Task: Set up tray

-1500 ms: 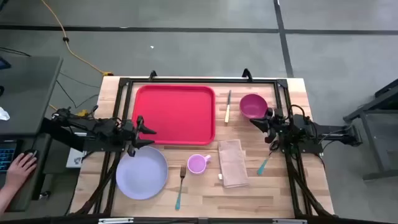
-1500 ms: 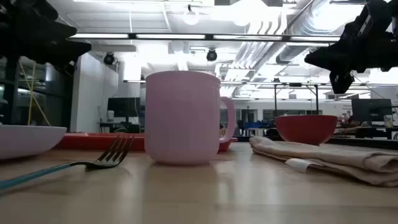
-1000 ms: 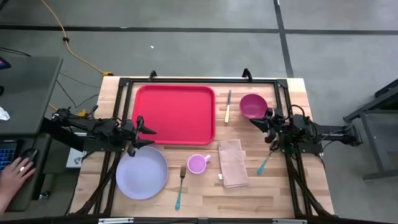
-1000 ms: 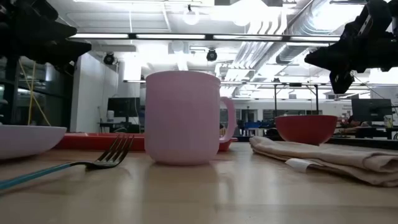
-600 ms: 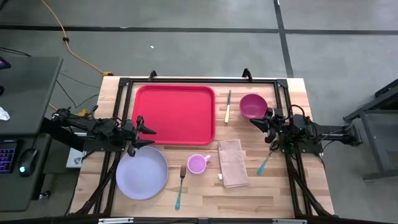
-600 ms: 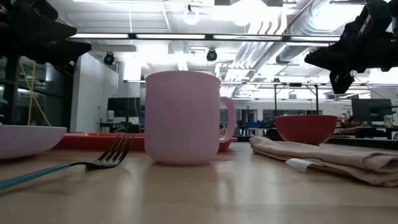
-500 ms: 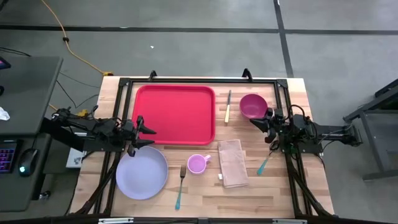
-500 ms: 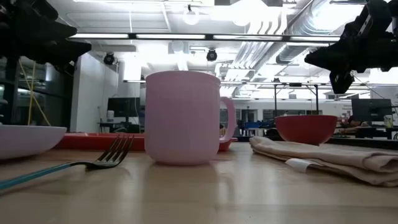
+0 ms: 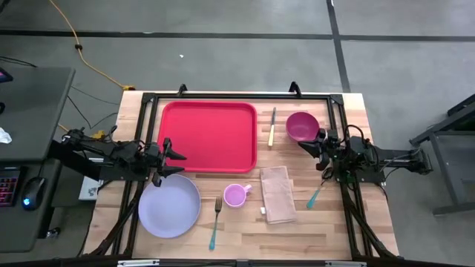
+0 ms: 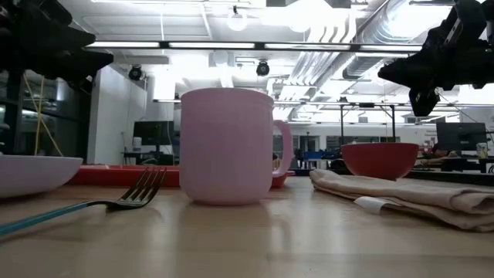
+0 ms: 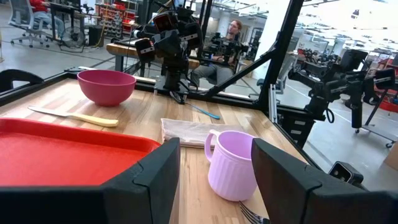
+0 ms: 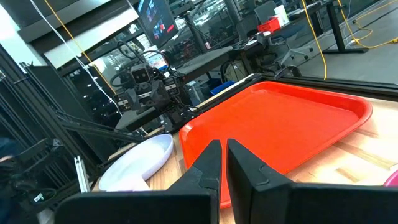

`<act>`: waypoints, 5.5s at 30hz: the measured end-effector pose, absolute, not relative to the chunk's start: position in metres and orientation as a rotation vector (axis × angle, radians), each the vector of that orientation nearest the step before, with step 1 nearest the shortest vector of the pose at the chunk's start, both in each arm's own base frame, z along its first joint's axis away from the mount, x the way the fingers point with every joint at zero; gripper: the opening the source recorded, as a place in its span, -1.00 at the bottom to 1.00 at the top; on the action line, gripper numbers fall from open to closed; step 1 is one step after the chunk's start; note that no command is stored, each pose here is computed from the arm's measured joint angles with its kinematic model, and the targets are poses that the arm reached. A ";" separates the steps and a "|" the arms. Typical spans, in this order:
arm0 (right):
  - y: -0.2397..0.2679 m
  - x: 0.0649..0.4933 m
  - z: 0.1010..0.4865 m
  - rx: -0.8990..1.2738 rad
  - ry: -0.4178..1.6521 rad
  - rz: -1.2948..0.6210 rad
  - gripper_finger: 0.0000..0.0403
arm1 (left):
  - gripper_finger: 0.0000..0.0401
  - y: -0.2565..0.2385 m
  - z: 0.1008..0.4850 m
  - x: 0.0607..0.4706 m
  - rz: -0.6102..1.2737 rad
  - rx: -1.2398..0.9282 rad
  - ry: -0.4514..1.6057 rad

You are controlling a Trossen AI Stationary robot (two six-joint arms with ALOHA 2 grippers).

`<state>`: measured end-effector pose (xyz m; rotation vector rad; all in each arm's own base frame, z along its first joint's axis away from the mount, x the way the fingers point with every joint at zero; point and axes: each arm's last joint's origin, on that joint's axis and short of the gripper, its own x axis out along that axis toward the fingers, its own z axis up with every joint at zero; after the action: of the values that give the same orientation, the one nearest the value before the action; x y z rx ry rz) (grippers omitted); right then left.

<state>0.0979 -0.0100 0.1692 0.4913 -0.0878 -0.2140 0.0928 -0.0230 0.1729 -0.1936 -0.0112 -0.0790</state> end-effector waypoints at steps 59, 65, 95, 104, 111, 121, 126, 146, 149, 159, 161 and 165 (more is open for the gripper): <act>-0.010 0.098 0.173 0.496 -0.131 -0.204 -1.00 | 0.13 -0.016 0.196 0.090 0.033 -0.860 -0.289; -0.011 0.097 0.173 0.496 -0.140 -0.237 -1.00 | 0.13 -0.015 0.203 0.089 0.015 -0.951 -0.330; -0.013 0.097 0.173 0.497 -0.158 -0.310 -1.00 | 0.13 -0.043 0.339 0.174 0.258 -0.657 0.232; -0.013 0.097 0.173 0.497 -0.157 -0.307 -1.00 | 0.13 -0.050 0.347 0.193 0.299 -0.709 0.357; -0.013 0.097 0.173 0.497 -0.157 -0.306 -1.00 | 0.13 -0.054 0.352 0.201 0.281 -0.709 0.396; -0.013 0.097 0.171 0.494 -0.133 -0.311 -1.00 | 0.13 -0.058 0.350 0.208 0.262 -0.776 0.490; -0.013 0.097 0.171 0.492 -0.129 -0.310 -1.00 | 0.13 -0.059 0.348 0.209 0.277 -0.812 0.527; -0.013 0.097 0.170 0.490 -0.124 -0.314 -1.00 | 0.13 -0.068 0.343 0.232 0.313 -0.852 0.635; -0.013 0.097 0.170 0.489 -0.119 -0.316 -1.00 | 0.13 -0.067 0.351 0.240 0.347 -0.789 0.701; -0.013 0.098 0.169 0.488 -0.112 -0.318 -1.00 | 0.13 -0.056 0.374 0.280 0.372 -0.687 0.873; -0.013 0.099 0.169 0.487 -0.103 -0.320 -1.00 | 0.13 -0.053 0.371 0.285 0.382 -0.675 0.913; -0.013 0.100 0.167 0.486 -0.089 -0.325 -1.00 | 0.13 -0.052 0.369 0.294 0.363 -0.675 0.948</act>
<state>0.0995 -0.0131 0.1673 0.4860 -0.0890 -0.3247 0.2943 -0.0523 0.3690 -0.6748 0.9485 0.3633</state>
